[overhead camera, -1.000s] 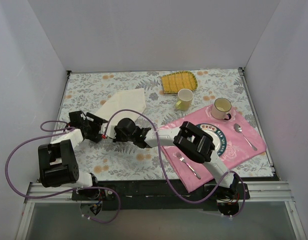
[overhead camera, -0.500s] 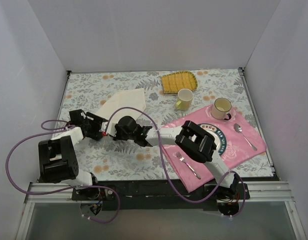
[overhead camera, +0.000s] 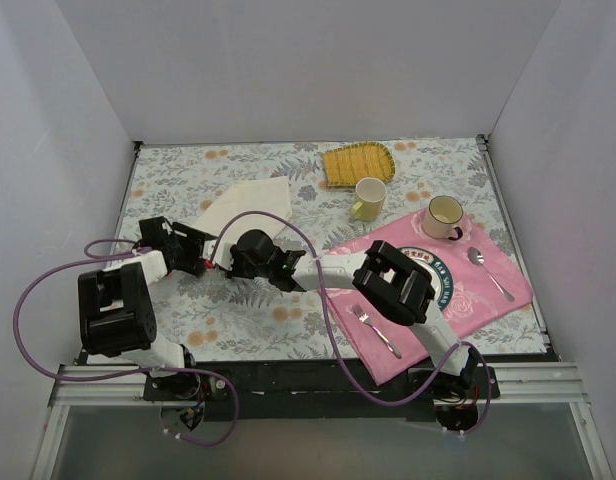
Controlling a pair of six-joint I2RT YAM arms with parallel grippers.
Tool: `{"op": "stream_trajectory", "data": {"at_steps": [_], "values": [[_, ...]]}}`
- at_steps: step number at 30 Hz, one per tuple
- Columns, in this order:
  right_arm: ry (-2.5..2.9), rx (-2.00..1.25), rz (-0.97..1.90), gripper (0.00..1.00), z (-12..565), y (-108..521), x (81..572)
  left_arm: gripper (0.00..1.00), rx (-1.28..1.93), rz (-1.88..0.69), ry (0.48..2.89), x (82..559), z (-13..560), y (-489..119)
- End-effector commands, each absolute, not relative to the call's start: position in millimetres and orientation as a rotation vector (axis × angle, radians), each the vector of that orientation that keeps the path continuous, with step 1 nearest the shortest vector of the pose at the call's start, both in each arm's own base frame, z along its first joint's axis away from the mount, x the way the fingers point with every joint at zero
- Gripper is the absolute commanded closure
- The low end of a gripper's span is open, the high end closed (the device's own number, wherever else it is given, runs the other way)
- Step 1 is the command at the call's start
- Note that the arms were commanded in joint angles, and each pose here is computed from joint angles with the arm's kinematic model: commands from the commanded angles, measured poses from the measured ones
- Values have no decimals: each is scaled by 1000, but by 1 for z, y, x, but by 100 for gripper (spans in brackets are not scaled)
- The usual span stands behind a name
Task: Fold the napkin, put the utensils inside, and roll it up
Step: Roll the napkin with the utensil
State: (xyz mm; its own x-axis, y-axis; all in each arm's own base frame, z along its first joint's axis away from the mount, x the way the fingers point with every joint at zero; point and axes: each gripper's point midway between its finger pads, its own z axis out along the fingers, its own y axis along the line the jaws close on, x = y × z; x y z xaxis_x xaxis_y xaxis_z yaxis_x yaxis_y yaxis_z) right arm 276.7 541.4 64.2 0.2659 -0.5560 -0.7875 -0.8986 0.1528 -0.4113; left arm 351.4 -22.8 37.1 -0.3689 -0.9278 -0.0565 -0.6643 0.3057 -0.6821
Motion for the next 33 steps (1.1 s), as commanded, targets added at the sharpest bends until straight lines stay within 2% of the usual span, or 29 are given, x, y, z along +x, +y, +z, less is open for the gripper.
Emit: {"op": "stream_trajectory", "data": {"at_steps": [1, 20, 28, 33], "values": [[1327, -1405, 471, 99, 127, 553, 286, 32, -1596, -477, 2291, 293, -26, -6], [1318, -1366, 490, 99, 143, 554, 292, 33, -1677, -406, 2355, 280, -45, -6], [1314, -1359, 489, 99, 147, 556, 295, 29, -1665, -377, 2368, 273, -42, -4], [1314, -1349, 496, 99, 150, 556, 296, 30, -1642, -454, 2333, 277, -41, -10]]}}
